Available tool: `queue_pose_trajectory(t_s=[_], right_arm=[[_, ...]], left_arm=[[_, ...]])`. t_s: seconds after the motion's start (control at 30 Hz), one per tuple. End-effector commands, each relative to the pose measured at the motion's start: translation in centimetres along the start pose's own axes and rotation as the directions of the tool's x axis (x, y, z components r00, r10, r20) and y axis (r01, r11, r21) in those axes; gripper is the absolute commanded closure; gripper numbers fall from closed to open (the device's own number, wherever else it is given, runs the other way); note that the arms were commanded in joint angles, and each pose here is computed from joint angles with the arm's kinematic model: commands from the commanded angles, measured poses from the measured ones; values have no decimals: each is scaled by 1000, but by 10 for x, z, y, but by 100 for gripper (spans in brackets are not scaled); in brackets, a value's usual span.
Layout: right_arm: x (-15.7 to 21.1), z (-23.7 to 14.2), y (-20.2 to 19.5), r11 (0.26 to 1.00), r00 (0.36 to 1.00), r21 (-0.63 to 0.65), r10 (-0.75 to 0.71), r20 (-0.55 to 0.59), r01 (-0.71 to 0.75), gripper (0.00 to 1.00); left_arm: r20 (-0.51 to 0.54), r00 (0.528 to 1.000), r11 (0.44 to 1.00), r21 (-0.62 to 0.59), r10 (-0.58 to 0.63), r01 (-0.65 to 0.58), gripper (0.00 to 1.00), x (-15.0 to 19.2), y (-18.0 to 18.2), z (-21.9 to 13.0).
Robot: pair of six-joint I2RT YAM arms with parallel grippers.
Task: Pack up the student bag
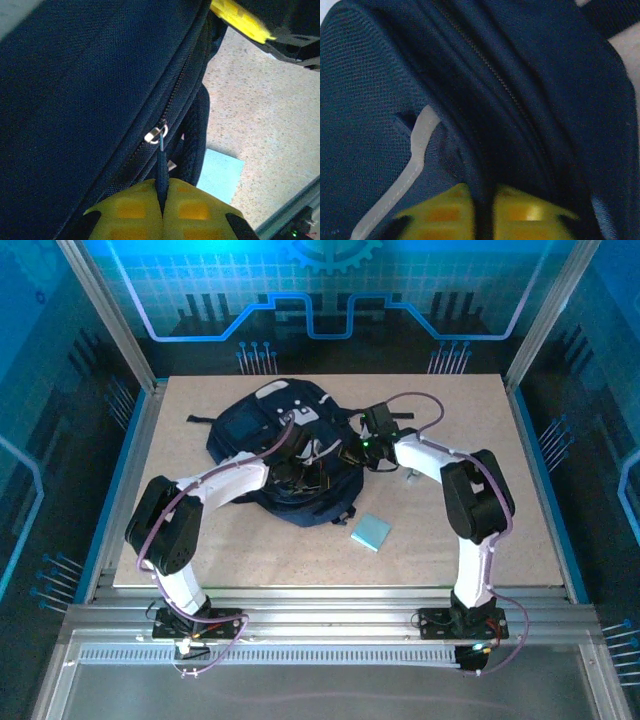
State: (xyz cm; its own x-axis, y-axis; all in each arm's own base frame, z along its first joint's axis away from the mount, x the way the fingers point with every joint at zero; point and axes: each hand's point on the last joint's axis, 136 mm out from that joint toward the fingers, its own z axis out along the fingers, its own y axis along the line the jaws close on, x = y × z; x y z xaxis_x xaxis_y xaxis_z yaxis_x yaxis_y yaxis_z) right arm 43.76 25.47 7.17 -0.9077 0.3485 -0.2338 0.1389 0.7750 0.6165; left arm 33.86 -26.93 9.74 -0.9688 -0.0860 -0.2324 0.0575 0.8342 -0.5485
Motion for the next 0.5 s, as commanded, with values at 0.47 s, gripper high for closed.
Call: queue_pose_trajectory(t_s=[0.47], right_arm=[[-65, -25, 12, 998, 986, -4, -68, 154, 70, 100]], left_arm=[[-50, 986, 951, -276, -159, 140, 100, 58, 116, -71]])
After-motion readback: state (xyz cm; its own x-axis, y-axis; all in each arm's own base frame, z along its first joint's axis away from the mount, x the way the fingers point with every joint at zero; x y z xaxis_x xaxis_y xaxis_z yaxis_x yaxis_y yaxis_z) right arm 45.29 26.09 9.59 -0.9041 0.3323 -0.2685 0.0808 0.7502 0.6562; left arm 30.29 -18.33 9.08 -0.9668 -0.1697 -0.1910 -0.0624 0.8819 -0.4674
